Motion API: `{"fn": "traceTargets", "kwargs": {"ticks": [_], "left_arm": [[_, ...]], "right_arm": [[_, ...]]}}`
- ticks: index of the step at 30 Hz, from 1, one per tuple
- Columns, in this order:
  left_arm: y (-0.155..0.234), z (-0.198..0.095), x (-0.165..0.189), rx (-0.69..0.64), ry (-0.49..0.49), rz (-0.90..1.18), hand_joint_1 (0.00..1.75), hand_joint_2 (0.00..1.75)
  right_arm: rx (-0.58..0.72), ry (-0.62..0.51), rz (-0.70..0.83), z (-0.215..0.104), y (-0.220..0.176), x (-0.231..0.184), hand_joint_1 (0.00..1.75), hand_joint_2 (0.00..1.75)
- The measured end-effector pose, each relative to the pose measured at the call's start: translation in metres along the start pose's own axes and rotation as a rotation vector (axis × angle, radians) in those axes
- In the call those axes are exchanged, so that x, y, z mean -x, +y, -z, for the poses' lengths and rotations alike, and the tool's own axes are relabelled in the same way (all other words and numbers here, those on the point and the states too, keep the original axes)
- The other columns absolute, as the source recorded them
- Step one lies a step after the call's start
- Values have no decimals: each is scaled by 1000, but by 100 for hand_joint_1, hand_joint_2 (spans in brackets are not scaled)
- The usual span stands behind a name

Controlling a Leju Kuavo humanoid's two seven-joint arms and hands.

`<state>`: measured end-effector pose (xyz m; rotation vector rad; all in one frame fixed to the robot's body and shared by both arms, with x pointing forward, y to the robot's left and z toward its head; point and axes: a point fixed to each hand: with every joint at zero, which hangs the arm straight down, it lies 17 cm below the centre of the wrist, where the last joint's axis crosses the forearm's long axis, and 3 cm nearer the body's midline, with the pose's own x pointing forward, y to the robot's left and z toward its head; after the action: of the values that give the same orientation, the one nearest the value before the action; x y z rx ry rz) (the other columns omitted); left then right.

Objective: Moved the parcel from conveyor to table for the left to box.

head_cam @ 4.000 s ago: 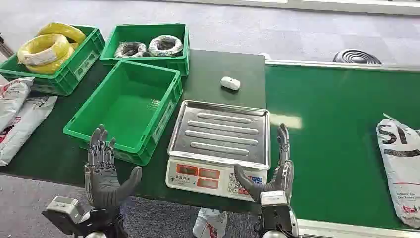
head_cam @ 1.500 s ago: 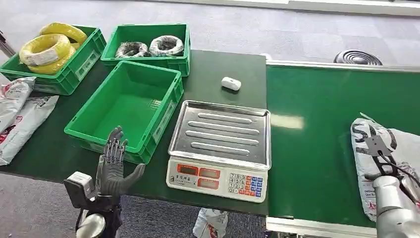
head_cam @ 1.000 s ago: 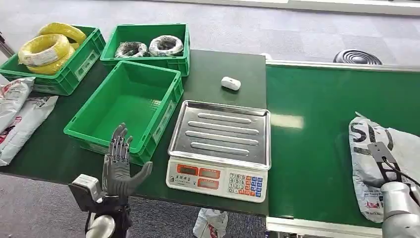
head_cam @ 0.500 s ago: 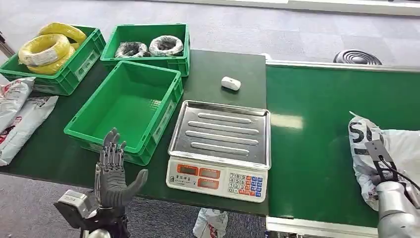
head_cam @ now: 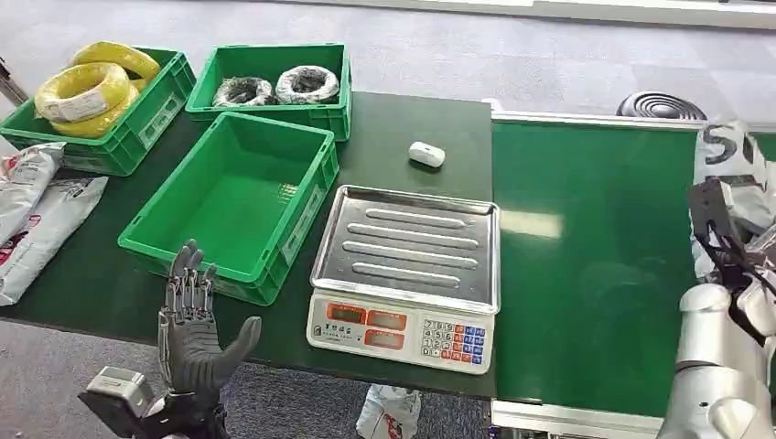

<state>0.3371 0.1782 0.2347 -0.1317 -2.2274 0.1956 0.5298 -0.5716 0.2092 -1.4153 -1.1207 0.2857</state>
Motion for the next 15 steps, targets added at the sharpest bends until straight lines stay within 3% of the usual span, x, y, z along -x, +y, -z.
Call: {"fn": "traceTargets", "kwargs": {"ticks": [5, 10, 12, 15], "left_arm": [[3, 0, -3, -13, -5, 7, 0, 175], [5, 0, -3, -22, -4, 10, 0, 175], [5, 3, -4, -22, -10, 8, 0, 175], [2, 11, -6, -14, -29, 3, 0, 175]], "right_arm": [[199, -178, 1, -14, -67, -81, 175, 175], [300, -346, 15, -37, -95, -137, 175, 175], [292, -529, 6, -68, -85, -185, 175, 175], [224, -776, 15, -139, -49, -254, 175, 175]]}}
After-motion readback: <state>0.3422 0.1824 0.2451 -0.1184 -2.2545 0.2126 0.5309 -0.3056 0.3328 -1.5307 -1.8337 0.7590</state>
